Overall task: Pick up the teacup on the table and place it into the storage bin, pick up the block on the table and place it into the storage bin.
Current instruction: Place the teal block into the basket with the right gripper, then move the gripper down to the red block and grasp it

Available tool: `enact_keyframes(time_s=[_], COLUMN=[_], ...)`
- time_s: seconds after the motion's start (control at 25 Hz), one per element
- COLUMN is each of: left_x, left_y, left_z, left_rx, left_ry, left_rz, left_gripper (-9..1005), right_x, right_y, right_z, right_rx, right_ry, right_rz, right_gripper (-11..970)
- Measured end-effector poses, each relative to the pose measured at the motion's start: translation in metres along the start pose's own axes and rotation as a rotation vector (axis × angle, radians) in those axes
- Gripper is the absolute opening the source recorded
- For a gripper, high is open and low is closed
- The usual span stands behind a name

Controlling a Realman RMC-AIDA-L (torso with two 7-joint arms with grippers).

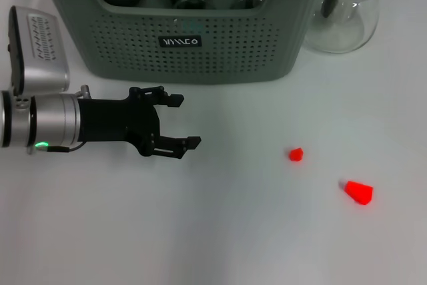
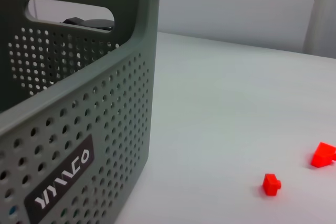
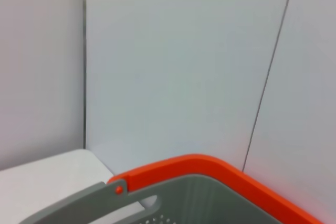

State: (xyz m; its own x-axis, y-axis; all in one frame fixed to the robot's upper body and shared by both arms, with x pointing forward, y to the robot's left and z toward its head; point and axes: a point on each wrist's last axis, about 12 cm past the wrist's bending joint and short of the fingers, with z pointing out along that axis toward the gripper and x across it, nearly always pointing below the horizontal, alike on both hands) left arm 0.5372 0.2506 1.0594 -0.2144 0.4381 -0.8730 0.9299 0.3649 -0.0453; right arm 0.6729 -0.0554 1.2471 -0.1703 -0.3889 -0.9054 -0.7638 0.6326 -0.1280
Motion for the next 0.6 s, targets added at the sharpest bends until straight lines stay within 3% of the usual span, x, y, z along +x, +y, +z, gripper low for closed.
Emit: enact_keyframes(time_s=[0.36,0.6], left_x=[0.001,0.0], left_y=[-0.001,-0.002], left_z=[-0.001,-0.002], left_rx=[0.004,0.014], left_ry=[-0.004,-0.009], left_rz=[-0.007,-0.01], left_gripper=[888,889], right_x=[0.005,0.004], right_y=[0.01,0.01], right_z=[-0.017,-0.07], right_rx=[-0.061,-0.188], right_ry=[0.025,0.086], right_rz=[0.006,0.026], right_gripper=[765,767])
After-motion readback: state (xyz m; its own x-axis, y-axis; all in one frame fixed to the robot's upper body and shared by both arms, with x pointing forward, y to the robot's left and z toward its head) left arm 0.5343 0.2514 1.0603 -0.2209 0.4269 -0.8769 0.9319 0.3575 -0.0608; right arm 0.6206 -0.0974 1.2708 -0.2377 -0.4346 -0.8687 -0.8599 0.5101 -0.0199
